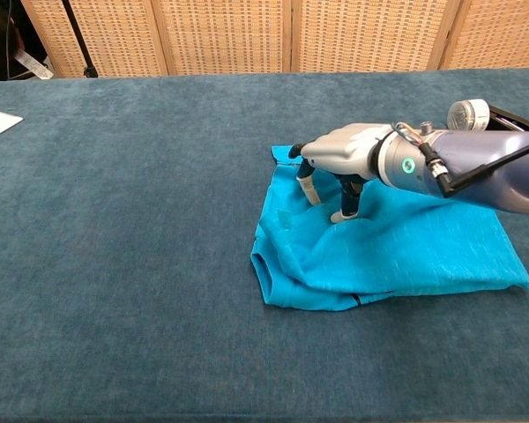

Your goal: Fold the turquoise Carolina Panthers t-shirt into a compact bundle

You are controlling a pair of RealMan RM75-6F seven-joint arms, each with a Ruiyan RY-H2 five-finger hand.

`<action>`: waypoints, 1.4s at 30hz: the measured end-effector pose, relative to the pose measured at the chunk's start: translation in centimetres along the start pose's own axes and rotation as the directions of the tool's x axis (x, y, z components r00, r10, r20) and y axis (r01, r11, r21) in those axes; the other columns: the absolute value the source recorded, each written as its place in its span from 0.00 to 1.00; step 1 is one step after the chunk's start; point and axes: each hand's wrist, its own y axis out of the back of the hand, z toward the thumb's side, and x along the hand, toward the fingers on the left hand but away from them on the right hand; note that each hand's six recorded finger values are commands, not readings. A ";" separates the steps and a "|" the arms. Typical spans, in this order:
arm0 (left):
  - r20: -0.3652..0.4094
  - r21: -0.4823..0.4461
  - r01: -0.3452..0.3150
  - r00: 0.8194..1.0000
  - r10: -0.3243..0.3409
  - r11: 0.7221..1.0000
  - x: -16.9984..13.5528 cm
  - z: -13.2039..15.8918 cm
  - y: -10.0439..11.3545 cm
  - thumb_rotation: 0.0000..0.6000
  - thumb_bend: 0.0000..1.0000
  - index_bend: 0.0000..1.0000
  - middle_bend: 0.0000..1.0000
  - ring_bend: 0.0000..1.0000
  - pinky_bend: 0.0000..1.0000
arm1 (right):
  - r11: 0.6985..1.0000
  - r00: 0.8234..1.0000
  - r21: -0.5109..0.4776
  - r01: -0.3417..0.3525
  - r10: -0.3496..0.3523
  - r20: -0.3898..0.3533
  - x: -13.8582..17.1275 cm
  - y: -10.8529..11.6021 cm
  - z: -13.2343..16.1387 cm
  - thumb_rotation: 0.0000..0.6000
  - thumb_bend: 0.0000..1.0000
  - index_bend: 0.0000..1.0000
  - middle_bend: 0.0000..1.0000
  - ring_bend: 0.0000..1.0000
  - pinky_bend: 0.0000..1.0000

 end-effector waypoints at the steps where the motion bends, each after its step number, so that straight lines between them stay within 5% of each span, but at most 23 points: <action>1: 0.000 0.000 0.000 1.000 0.000 1.000 0.0 0.0 0.0 1.00 0.05 0.00 0.00 0.00 0.00 | 1.000 1.000 0.004 -0.002 0.002 0.000 0.0 -0.1 0.1 1.00 0.33 0.54 0.00 0.00 0.00; 27: -0.001 0.007 0.002 1.000 -0.002 1.000 0.1 0.0 -0.2 1.00 0.04 0.00 0.00 0.00 0.00 | 0.999 0.999 -0.005 0.033 -0.033 -0.010 0.0 -0.4 -0.1 1.00 0.41 0.66 0.02 0.00 0.00; 42: 0.003 0.005 0.004 1.000 -0.004 1.000 0.0 0.1 -0.2 1.00 0.05 0.00 0.00 0.00 0.00 | 0.974 0.976 -0.096 0.204 -0.210 -0.056 1.3 4.8 0.9 1.00 0.41 0.66 0.03 0.00 0.00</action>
